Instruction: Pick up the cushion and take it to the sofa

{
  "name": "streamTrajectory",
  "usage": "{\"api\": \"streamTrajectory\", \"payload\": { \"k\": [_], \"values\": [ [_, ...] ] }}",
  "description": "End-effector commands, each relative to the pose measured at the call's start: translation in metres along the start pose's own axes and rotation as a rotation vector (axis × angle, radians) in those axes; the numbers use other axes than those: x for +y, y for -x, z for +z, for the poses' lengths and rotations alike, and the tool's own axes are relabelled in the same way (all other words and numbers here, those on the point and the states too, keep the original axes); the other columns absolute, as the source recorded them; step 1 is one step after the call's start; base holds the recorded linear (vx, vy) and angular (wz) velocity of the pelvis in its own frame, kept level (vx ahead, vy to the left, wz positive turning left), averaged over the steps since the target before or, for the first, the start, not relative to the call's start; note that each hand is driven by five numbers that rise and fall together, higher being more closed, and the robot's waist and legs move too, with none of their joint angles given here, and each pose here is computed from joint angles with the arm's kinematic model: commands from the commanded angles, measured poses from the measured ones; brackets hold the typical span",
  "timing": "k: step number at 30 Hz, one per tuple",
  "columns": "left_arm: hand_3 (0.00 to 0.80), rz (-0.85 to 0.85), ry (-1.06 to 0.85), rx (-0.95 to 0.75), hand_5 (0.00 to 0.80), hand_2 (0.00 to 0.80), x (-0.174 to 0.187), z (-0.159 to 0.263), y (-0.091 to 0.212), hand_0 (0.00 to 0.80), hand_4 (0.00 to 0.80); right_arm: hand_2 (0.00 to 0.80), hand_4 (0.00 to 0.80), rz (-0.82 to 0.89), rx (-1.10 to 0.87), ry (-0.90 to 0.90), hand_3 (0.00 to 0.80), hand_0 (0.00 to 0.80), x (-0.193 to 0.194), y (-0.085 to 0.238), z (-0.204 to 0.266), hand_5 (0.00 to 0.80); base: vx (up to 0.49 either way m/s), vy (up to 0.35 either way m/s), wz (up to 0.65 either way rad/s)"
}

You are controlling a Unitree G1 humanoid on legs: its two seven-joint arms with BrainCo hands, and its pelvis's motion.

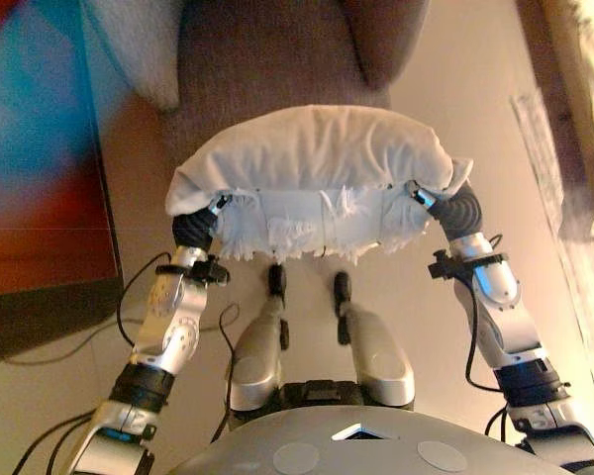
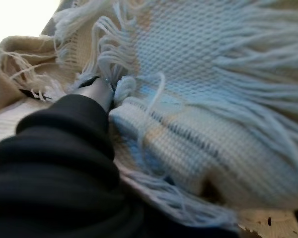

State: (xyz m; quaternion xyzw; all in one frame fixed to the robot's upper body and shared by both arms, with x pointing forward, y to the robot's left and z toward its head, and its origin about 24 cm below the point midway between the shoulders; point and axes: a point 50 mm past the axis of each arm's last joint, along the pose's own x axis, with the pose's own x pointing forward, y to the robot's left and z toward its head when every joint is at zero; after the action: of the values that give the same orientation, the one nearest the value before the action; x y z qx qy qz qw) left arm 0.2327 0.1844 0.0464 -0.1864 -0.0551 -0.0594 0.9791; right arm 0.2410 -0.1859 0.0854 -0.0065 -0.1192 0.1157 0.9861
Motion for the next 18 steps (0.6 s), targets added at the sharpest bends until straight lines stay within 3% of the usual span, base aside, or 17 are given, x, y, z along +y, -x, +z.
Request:
{"api": "streamTrajectory", "payload": {
  "k": [1,9,18],
  "values": [
    [0.8,-0.198,0.061,-0.145,0.8,0.8,-0.039,0.019,0.003,0.8,0.8,0.8,0.8,0.145,-0.138,-0.044,0.8,0.8,0.024,0.008,0.024,0.8,0.099,-0.03,0.08],
    [0.8,-0.185,0.065,-0.121,0.8,0.8,-0.03,0.023,0.01,0.8,0.8,0.8,0.8,0.108,-0.131,-0.081,0.8,0.8,0.021,0.017,0.028,0.8,0.072,-0.069,0.08],
    [0.8,-0.186,0.08,-0.251,0.8,0.8,-0.033,0.047,-0.001,0.8,0.8,0.8,0.8,0.146,-0.217,-0.004,0.8,0.8,0.015,0.006,0.05,0.8,0.01,-0.138,0.03]
  ]
}}
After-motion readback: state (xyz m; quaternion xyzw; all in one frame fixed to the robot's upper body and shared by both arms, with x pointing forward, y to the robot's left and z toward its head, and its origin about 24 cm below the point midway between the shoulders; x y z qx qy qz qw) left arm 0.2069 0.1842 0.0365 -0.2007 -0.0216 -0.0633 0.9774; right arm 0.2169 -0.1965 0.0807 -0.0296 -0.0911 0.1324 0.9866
